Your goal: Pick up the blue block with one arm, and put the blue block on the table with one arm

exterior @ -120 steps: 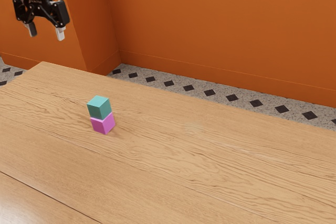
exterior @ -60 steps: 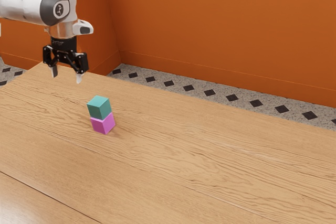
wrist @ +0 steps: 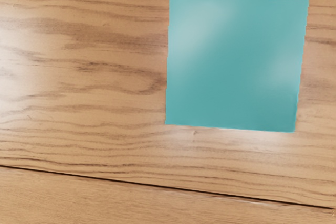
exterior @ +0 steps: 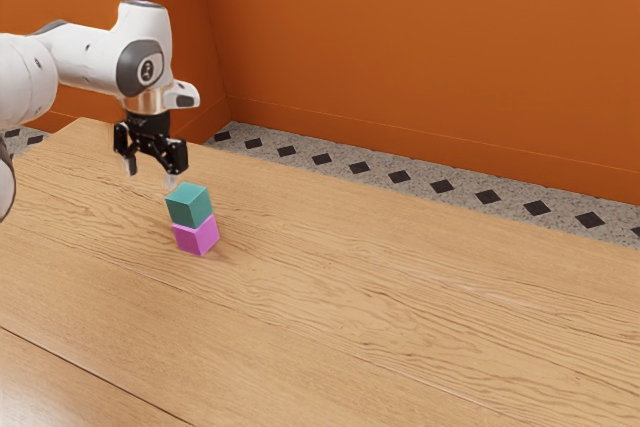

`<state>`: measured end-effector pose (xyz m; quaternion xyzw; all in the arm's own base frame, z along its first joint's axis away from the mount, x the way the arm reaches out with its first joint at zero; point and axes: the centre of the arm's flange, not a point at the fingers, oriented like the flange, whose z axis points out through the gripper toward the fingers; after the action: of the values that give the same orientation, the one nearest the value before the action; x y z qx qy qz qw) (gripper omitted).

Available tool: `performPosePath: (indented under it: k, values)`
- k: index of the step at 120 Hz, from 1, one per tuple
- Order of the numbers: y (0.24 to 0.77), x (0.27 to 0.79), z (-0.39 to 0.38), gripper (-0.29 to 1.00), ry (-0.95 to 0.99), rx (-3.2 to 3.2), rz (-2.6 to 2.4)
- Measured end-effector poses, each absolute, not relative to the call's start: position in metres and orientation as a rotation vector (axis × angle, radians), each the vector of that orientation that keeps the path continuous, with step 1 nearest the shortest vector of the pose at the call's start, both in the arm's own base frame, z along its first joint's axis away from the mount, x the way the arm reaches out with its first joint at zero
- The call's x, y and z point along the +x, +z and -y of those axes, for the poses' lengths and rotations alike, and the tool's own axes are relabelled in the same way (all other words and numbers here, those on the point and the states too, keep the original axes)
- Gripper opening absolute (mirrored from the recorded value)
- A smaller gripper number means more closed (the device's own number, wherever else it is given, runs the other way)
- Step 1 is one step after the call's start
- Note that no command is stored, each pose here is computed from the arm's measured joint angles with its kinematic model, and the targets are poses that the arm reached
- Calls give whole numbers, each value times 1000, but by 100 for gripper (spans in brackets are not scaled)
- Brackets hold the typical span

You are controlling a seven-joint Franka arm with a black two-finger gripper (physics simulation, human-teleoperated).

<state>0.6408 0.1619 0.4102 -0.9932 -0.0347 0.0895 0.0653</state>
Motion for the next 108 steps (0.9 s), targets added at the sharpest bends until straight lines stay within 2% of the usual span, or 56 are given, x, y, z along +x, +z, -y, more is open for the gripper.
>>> performPosePath:
  k: [65, 108]
  values:
    - [358, 688, -150, 70, 259, -3045, -39]
    - [322, 688, -159, 70, 318, -3054, -49]
